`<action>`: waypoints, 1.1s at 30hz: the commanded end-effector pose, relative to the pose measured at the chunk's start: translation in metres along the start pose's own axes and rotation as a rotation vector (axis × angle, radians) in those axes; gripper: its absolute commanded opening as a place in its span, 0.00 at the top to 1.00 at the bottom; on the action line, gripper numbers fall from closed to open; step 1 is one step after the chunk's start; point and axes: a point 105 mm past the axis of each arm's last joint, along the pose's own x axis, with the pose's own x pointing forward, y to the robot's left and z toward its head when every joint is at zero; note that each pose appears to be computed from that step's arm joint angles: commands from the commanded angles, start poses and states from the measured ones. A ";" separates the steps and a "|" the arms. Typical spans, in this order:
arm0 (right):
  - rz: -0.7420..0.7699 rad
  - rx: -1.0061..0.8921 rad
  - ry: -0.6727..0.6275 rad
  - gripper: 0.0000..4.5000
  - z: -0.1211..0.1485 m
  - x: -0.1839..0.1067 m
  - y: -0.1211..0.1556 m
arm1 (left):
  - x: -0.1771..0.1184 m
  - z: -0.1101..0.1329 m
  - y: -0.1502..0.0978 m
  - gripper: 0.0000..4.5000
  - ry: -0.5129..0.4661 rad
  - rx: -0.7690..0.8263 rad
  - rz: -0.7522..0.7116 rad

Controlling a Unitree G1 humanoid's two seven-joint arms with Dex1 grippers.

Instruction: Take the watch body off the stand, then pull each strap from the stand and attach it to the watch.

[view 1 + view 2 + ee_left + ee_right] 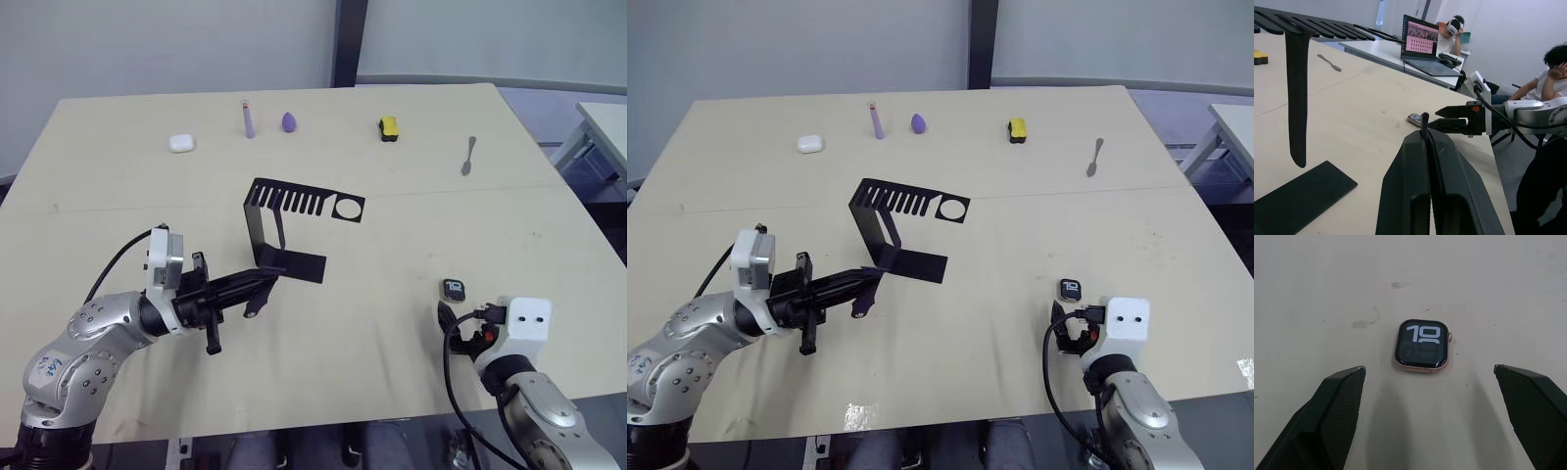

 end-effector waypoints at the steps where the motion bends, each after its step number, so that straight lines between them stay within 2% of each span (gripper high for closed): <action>1: 0.005 0.001 0.000 0.01 0.003 0.007 0.002 | 0.003 0.004 -0.008 1.00 -0.010 0.031 -0.021; 11: -0.014 0.002 0.061 0.01 -0.002 0.029 -0.008 | 0.004 0.004 -0.008 1.00 -0.015 0.029 -0.015; 22: 0.004 0.014 0.114 0.01 -0.018 0.033 -0.004 | 0.004 0.005 -0.007 1.00 -0.017 0.032 -0.010; 33: -0.024 -0.015 0.119 0.01 -0.022 0.036 -0.009 | 0.004 0.007 -0.004 1.00 -0.020 0.042 -0.007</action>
